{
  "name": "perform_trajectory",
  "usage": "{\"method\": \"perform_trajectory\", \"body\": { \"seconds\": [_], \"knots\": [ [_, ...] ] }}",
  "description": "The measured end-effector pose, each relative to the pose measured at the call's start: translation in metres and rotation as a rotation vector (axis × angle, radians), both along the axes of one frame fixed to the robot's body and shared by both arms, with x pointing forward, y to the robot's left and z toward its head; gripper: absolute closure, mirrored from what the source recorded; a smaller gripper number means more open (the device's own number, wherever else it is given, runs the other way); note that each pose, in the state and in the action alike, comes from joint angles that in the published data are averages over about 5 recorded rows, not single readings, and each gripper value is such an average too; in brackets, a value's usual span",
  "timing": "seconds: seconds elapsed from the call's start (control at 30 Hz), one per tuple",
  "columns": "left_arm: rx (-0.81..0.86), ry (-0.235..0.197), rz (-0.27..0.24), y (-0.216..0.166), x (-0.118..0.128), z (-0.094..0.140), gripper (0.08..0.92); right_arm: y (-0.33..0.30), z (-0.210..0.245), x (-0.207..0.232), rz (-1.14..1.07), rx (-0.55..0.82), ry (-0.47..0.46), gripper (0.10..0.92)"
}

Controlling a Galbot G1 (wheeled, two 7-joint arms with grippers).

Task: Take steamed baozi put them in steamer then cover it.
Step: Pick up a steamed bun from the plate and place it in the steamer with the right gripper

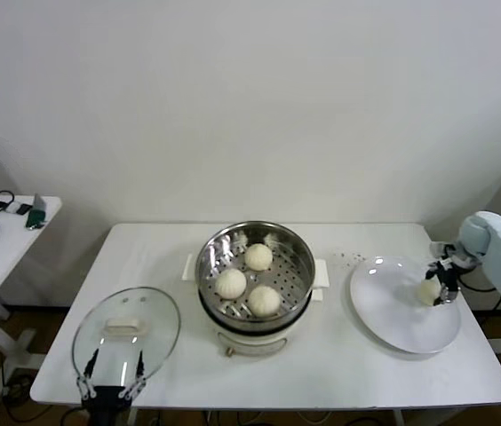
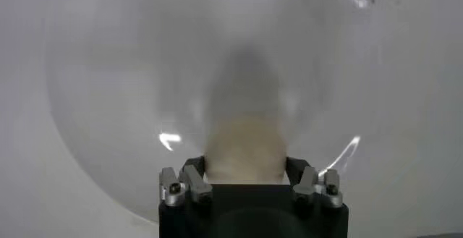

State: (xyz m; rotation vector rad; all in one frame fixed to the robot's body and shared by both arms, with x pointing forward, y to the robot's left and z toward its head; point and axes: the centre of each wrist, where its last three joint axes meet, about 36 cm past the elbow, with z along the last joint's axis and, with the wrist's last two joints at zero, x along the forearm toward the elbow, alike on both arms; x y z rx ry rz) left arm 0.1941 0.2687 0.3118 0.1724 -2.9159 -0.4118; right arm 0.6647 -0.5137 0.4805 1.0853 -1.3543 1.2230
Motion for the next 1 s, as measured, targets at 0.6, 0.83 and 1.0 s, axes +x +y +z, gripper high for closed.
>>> {"method": "perform_trajectory", "body": {
  "seconds": [0.6, 0.83, 1.0],
  "knots": [
    [-0.038, -0.033, -0.045, -0.019, 0.004, 0.009, 0.177, 0.142, 0.167, 0.051, 0.049, 0.217, -0.16, 0.301],
    [-0.058, -0.046, -0.054, -0.024, 0.006, 0.009, 0.177, 0.209, 0.203, 0.046, 0.091, 0.27, -0.146, 0.307],
    [-0.067, -0.054, -0.055, -0.023, 0.008, 0.01, 0.177, 0.252, 0.209, 0.039, 0.119, 0.279, -0.11, 0.306]
  ]
}}
